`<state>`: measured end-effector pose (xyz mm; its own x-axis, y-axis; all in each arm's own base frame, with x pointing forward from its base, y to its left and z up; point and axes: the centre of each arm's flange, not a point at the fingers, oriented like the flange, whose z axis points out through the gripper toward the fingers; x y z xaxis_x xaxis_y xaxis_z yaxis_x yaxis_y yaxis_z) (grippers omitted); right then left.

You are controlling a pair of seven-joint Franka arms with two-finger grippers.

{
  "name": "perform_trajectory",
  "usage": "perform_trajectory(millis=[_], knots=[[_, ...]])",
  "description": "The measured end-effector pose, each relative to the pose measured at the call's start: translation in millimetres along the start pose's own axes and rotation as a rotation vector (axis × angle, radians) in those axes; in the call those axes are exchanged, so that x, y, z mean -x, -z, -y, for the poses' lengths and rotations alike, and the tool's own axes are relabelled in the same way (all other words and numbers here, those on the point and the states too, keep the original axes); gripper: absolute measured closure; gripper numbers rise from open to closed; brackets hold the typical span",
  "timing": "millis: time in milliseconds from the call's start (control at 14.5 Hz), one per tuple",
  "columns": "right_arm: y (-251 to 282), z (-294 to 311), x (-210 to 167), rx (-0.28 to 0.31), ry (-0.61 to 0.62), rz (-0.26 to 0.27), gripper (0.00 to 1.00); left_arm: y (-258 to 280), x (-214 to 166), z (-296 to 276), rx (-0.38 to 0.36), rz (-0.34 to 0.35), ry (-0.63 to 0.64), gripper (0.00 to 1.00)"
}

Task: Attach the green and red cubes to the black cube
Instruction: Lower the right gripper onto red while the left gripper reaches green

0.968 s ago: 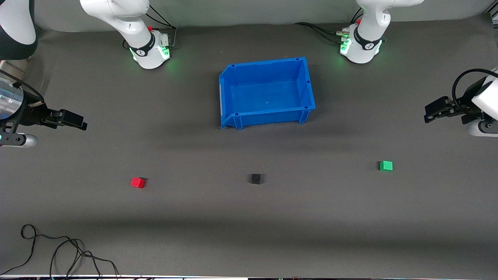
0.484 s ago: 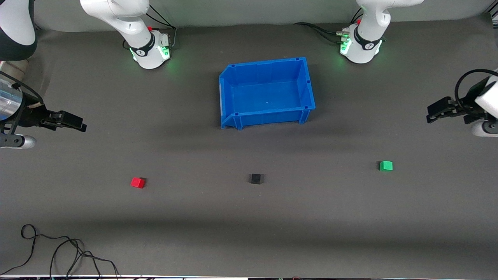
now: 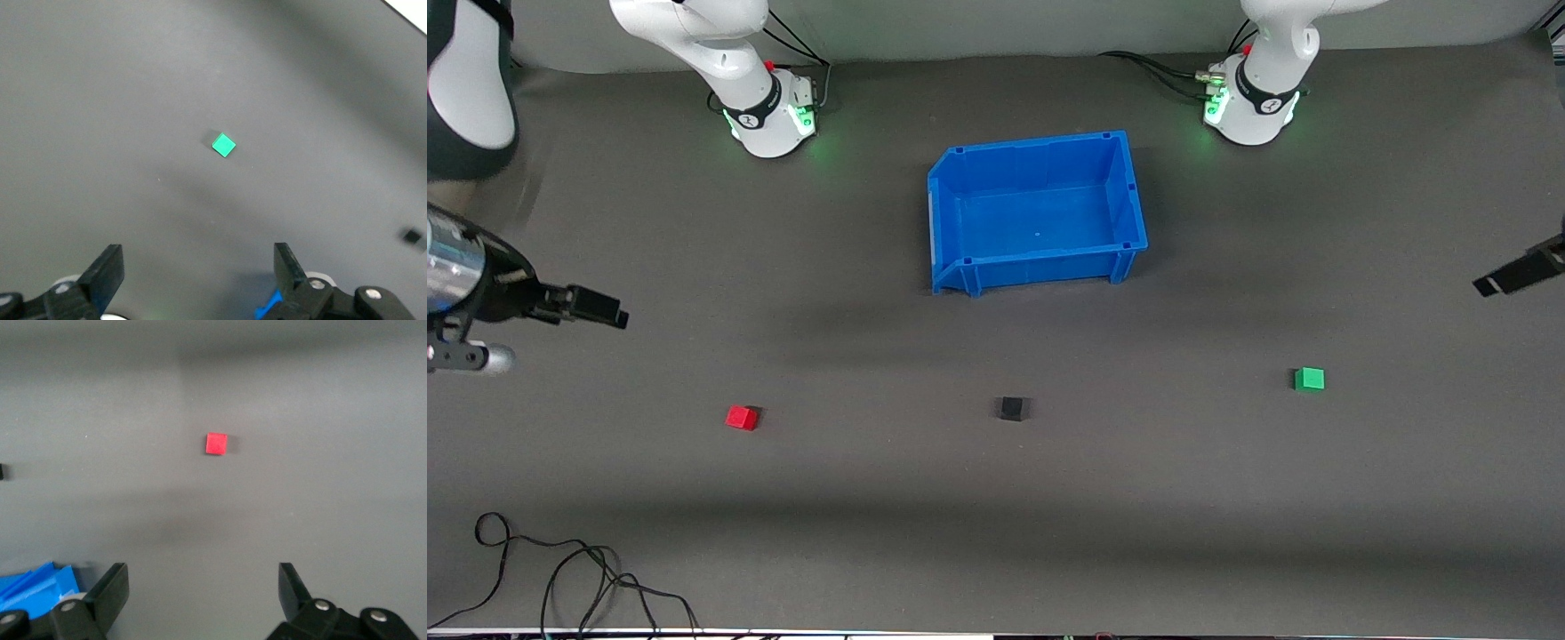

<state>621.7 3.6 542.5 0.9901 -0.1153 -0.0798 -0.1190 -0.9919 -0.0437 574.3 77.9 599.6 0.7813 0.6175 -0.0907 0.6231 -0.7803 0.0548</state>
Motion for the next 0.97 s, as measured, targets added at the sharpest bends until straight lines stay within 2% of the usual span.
perform_trajectory(millis=[207,346,553,968], knots=[[-47,0,-25,0.002,-0.004,0.030,0.00,-14,-7,-4,0.060,0.083,0.411,0.00],[-79,0,-42,0.003,-0.008,0.039,0.00,-23,-13,-4,0.073,0.134,0.610,0.00],[-131,-3,-63,0.006,-0.016,0.052,0.00,-47,-18,-4,0.059,0.177,0.734,0.00],[-218,-13,-82,0.008,-0.036,0.046,0.00,-152,-39,17,0.147,0.278,0.901,0.00]])
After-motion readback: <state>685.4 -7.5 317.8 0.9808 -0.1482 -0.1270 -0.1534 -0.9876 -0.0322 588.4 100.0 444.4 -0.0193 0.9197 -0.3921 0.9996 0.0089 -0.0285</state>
